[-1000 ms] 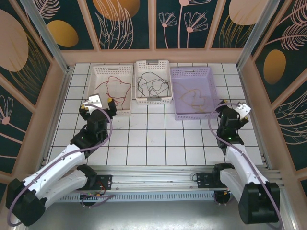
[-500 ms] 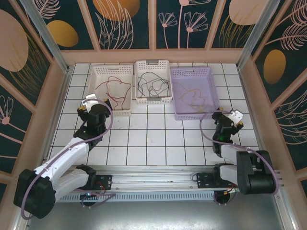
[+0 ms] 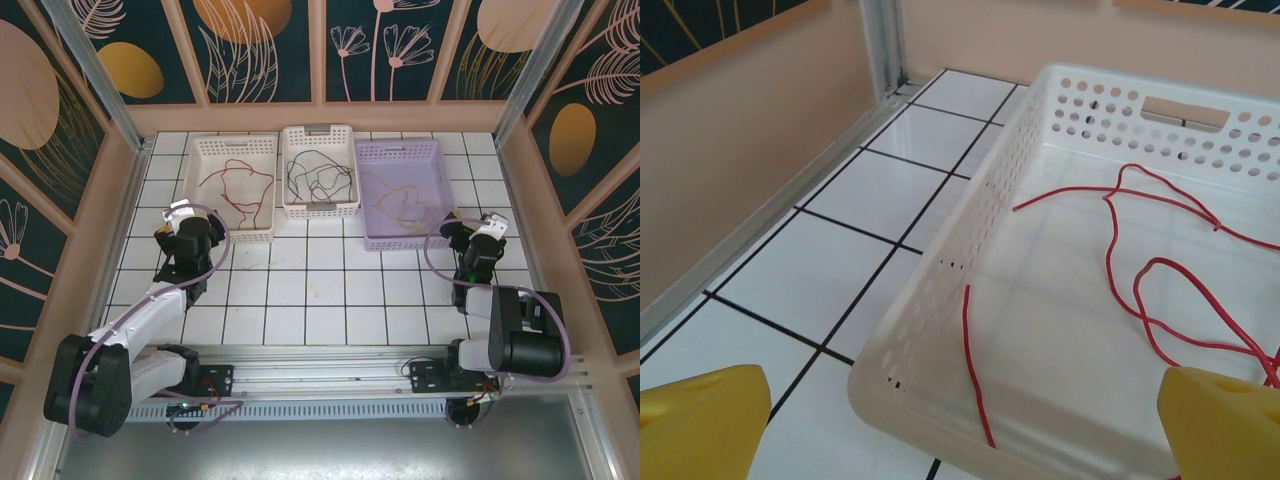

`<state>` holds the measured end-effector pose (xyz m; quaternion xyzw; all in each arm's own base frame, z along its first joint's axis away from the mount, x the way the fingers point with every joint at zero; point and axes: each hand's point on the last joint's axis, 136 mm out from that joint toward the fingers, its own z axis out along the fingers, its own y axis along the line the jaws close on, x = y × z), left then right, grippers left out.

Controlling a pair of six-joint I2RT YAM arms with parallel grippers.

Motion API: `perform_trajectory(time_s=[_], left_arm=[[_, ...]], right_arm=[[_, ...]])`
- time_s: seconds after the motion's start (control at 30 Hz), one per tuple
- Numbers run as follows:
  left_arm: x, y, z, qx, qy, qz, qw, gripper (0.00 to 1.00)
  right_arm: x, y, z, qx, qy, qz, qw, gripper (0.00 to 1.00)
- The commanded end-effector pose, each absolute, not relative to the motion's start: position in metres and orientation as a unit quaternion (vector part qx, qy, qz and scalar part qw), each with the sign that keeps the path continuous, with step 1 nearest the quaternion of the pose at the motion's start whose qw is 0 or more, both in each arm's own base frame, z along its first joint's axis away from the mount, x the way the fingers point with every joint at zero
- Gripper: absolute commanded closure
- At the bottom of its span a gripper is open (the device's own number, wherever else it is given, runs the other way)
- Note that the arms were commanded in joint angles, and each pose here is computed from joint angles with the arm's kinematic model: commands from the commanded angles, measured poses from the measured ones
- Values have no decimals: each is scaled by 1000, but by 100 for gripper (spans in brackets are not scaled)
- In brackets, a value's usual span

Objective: Untangle the cables

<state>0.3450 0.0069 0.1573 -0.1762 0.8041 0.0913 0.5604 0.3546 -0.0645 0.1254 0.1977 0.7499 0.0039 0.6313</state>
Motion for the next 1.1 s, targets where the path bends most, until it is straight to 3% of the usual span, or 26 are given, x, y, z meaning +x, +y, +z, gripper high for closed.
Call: perform_trajectory(time_s=[0.0,0.2,0.33,1.07], left_arm=[[352,2,160,-151,796,81,581,2],[362,4,162,-139,788,64,597,1],[360,9,157,-118,775,77,617,1],[375,21,137,-82,731,38,676,1]], right_arm=[[348,-56,145,163,716,18,678,1],[352,-30,138,98,707,14,700,1],[365,-26,128,87,732,22,675,1],[369,-28,125,100,740,4,665,1]])
